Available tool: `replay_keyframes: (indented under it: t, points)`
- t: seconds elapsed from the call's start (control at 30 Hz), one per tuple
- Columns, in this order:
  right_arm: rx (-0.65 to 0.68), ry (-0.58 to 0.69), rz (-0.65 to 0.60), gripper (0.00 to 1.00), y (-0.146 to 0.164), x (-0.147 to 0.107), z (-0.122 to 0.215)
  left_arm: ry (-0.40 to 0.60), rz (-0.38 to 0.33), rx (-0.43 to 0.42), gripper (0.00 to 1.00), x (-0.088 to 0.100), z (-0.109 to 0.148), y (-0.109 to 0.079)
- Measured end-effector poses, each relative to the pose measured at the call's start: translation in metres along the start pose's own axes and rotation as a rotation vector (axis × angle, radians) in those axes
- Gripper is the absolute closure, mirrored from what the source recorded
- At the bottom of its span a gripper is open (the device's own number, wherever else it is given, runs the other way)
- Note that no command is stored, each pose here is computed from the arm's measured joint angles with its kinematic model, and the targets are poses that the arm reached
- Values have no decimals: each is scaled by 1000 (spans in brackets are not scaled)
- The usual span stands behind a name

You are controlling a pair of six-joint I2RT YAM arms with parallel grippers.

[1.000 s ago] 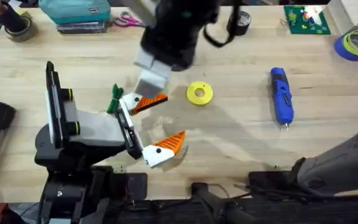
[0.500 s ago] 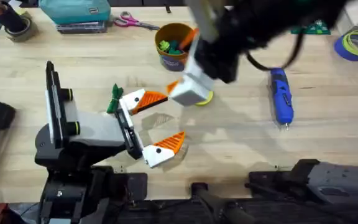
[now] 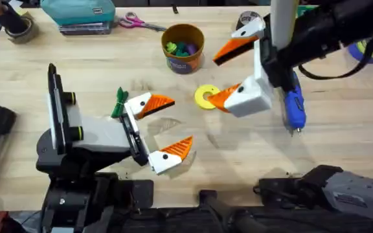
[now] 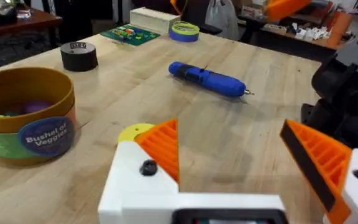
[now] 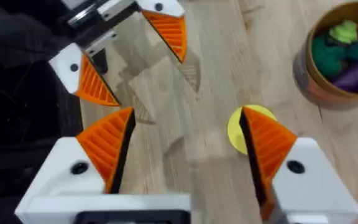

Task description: Pick up the gripper from the table and insert it into the empty holder that is missing its gripper. Then pick up a screw, insert it into the mounting hole, and use the screwdriver to tighten it. Finally, clean up the table by picking up the vegetable and placing it into the bucket.

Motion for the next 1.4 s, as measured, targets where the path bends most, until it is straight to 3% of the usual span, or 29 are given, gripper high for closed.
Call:
replay_keyframes:
  t: [0.23,0.93,1.0,1.17,1.2,1.4]
  points:
    - [50,-15,84,5,0,1,-8,0,0,0,15,0,0,0]
    - [61,-23,111,5,0,1,-9,0,-1,0,23,0,0,0]
    - [61,-24,111,5,0,1,-9,0,-1,0,140,0,0,0]
    - [62,-23,111,5,0,1,-9,0,-3,0,904,0,0,0]
    - [62,-23,111,5,0,1,-9,0,-7,0,978,0,0,0]
    - [50,-27,110,5,-2,3,-9,0,-7,0,996,0,0,0]
Point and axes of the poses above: each hand's point on the last joint's axis, 136 mm out from that joint toward the fingers, its own z axis back along the fingers, its own y axis along the line the jaws close on, x = y × z, the point moved 3 cm from there along z, back along the fingers, and after that the axes turned 9 degrees about z, right-handed, at the moved point
